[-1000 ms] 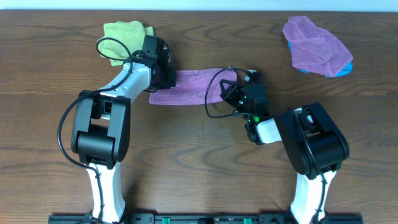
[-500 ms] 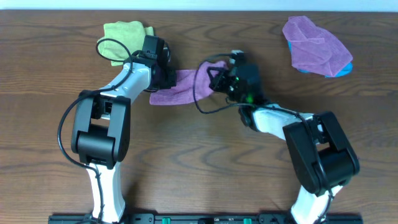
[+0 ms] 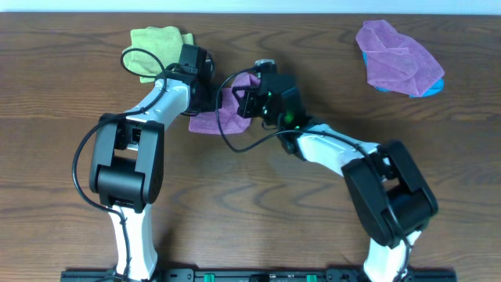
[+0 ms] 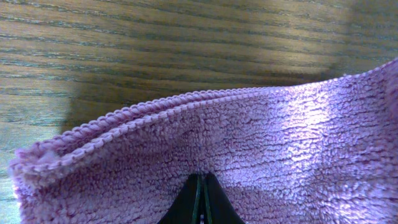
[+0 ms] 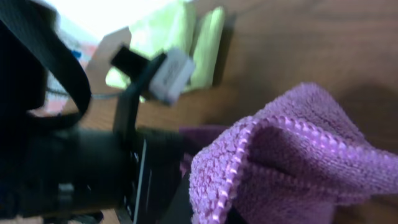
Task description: Fold the cloth
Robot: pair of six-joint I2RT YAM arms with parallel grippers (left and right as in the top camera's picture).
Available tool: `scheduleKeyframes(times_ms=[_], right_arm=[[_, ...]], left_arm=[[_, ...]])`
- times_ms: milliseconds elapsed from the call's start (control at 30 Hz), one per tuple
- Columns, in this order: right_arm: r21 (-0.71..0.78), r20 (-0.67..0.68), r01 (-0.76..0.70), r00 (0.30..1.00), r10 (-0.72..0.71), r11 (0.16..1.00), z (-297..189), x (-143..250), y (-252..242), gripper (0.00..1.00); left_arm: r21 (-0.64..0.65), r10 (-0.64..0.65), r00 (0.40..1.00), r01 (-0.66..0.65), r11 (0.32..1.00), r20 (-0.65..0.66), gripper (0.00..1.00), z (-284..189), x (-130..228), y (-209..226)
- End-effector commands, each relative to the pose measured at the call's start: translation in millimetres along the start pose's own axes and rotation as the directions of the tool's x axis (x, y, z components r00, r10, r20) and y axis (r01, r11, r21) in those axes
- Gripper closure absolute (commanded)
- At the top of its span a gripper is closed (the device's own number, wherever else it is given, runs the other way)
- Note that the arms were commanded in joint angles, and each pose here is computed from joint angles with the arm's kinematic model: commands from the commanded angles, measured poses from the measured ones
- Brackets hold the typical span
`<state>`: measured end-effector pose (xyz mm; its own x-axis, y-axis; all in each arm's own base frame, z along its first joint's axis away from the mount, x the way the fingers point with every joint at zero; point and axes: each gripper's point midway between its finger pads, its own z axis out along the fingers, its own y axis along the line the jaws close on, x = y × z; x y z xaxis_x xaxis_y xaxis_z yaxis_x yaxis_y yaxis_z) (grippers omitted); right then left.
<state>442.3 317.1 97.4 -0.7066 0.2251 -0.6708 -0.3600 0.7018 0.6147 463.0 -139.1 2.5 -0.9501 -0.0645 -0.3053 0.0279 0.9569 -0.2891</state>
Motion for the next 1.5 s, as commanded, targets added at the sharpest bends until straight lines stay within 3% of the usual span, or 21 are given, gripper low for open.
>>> scheduleKeyframes(times_ms=[0, 600, 867, 933, 1000, 1200, 1467], right_arm=[[-0.019, -0.023, 0.037, 0.999, -0.037, 0.999, 10.5, 12.3, 11.2, 0.99], [-0.050, -0.113, 0.133, 0.984, -0.138, 0.990, 48.0, 40.7, 40.9, 0.99], [-0.025, -0.185, 0.150, 0.971, -0.152, 0.988, 55.3, 60.1, 34.5, 0.99], [-0.031, -0.193, 0.151, 0.969, -0.154, 0.988, 55.4, 63.3, 37.0, 0.96], [-0.064, -0.211, 0.152, 0.964, -0.162, 0.986, 55.4, 70.9, 46.7, 0.85], [-0.166, -0.271, 0.150, 0.943, -0.191, 0.975, 53.0, 97.8, 77.7, 0.74], [-0.267, -0.280, 0.159, 0.931, -0.235, 0.950, 50.4, 116.0, 112.2, 0.66]], left_arm=[[-0.004, -0.021, 1.000, 0.021, 1.000, 0.016, 0.94, -11.6, -6.9, 4.8], [-0.006, -0.109, 0.962, 0.114, 0.994, 0.251, 0.94, -118.5, -66.1, 46.8], [-0.012, -0.142, 0.945, 0.152, 0.988, 0.294, 0.94, -141.5, -72.8, 65.7], [-0.013, -0.147, 0.942, 0.158, 0.987, 0.300, 0.94, -144.6, -73.8, 68.6], [-0.015, -0.153, 0.939, 0.166, 0.986, 0.308, 0.94, -148.0, -74.9, 72.8], [-0.020, -0.168, 0.934, 0.184, 0.983, 0.316, 0.94, -151.1, -76.2, 82.2], [-0.022, -0.175, 0.932, 0.192, 0.981, 0.319, 0.94, -152.5, -76.6, 86.8]])
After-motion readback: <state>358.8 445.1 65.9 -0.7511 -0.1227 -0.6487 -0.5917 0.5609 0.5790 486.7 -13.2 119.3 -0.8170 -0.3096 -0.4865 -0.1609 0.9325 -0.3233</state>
